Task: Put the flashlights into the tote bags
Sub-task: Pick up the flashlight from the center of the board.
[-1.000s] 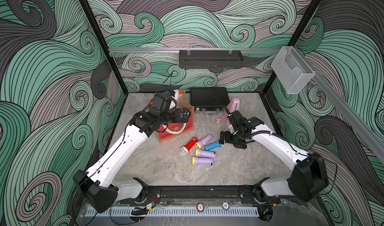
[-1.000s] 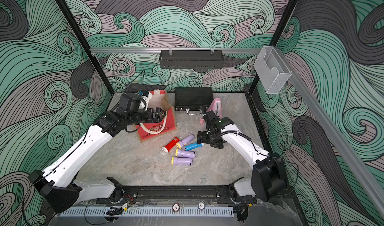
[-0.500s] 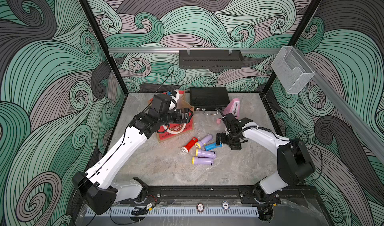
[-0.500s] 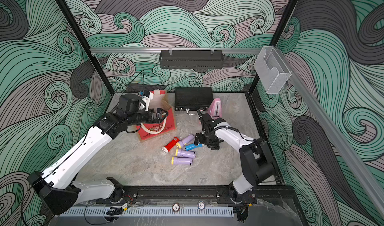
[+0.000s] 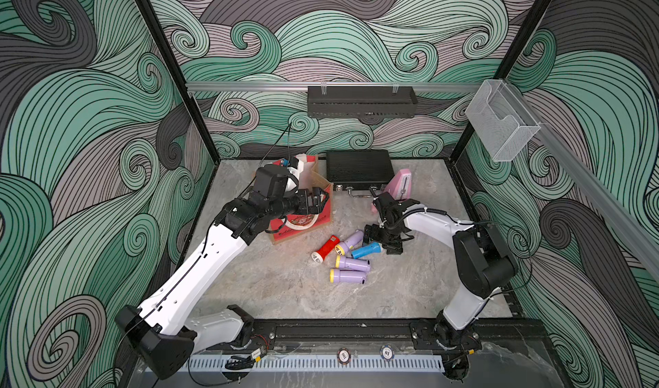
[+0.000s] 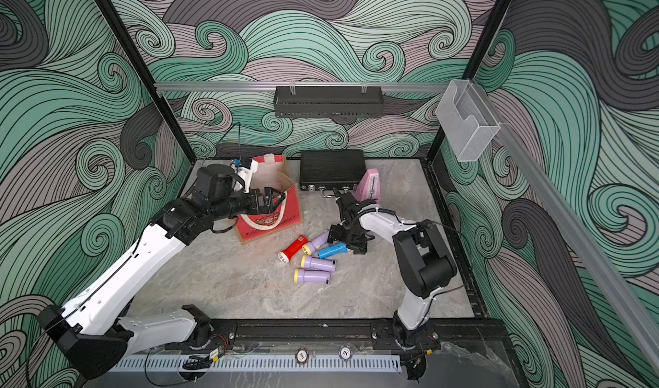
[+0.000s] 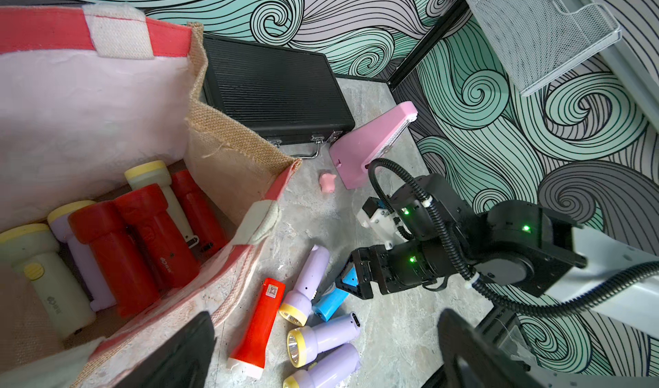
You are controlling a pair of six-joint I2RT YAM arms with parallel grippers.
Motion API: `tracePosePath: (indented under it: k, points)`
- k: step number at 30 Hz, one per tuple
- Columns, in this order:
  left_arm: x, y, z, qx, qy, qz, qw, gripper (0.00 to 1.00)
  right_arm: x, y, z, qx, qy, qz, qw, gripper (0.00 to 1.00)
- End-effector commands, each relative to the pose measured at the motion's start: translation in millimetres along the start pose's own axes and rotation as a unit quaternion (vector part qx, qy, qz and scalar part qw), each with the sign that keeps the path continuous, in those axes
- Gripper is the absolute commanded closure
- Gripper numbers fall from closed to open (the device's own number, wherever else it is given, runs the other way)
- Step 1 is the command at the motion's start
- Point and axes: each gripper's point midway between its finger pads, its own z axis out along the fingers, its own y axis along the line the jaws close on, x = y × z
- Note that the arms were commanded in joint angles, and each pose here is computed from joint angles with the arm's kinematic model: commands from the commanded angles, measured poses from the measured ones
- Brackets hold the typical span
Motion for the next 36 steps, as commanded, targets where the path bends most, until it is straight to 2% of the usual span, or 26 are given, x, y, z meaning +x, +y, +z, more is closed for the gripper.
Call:
tracePosePath:
  k: [1, 19, 25, 36]
  points:
    - [-1.4, 0.9, -8.4, -0.006, -0.013, -0.004, 1.000, 0.02, -4.2, 4.9, 4.2, -0.011, 0.005, 0.025, 1.000, 0.06]
    - [3.9, 3.8, -13.2, -0.009, -0.011, -0.004, 1.000, 0.01, -1.4, -2.4, 18.2, -0.005, 0.009, 0.058, 0.998, 0.19]
    - [4.9, 4.1, -15.8, -0.009, -0.013, -0.003, 1.000, 0.01, -5.3, -6.7, 18.8, 0.008, -0.001, 0.059, 0.998, 0.33]
    - [5.4, 4.7, -19.8, -0.011, -0.015, -0.001, 1.000, 0.01, -15.3, -13.8, 13.7, 0.029, -0.026, 0.047, 0.998, 0.39]
